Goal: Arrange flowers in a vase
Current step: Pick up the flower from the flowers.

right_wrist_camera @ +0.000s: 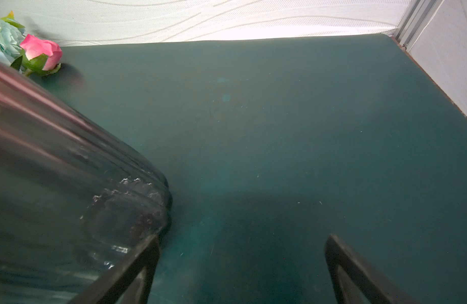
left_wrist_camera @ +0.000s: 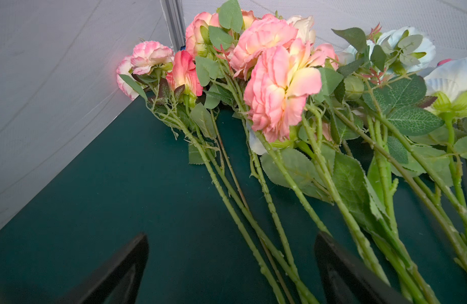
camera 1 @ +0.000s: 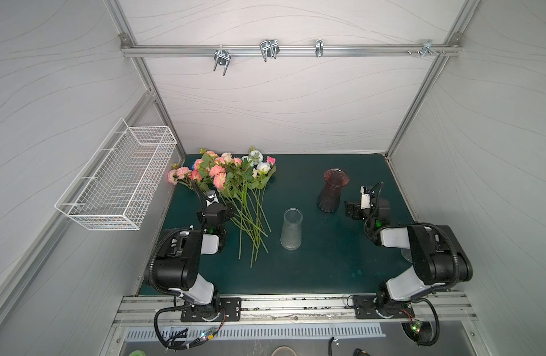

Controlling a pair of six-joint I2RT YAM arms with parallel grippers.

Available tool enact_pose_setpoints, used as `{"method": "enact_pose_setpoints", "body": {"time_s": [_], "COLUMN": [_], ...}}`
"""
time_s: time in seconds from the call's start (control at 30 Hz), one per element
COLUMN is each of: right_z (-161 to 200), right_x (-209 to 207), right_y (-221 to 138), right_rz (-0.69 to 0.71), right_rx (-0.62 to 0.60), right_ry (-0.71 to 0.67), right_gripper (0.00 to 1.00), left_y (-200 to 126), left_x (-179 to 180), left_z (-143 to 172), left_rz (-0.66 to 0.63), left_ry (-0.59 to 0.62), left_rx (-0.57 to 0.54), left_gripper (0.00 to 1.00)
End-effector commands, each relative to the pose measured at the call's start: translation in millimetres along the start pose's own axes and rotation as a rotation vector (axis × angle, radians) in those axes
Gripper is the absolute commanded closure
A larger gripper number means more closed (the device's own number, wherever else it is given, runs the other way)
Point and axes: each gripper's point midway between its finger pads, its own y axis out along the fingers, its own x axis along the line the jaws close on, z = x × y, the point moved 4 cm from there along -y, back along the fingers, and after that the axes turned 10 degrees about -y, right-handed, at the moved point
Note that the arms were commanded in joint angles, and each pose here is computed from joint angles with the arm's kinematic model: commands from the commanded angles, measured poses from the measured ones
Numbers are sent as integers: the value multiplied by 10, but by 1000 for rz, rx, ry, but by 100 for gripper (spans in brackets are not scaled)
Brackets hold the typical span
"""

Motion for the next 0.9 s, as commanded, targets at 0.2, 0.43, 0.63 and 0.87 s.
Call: {"method": "enact_pose_setpoints", "body": {"time_s": [0.2,0.43,0.63,0.87], "right_z": [-68,-73,-77,-75], "right_x": [-14,-16,-17,-29], "right_y": [34,33,35,50], "right_rz": [-2,-1,-1,-8], "right_rx": [-26,-27,-28,-23], "right_ry": [-18,-17,-16,-9], "right_gripper": [1,1,1,1], "left_y": [33,33,32,59], "left_x": [-74,-74,-68,-63], "left_z": [-174,-176,-177,-183], "left_rz": [14,14,13,32], "left_ry": [-16,-16,-16,-29], "left_rx": [-64,-65,-65,-49], "left_gripper": [0,0,0,0]}}
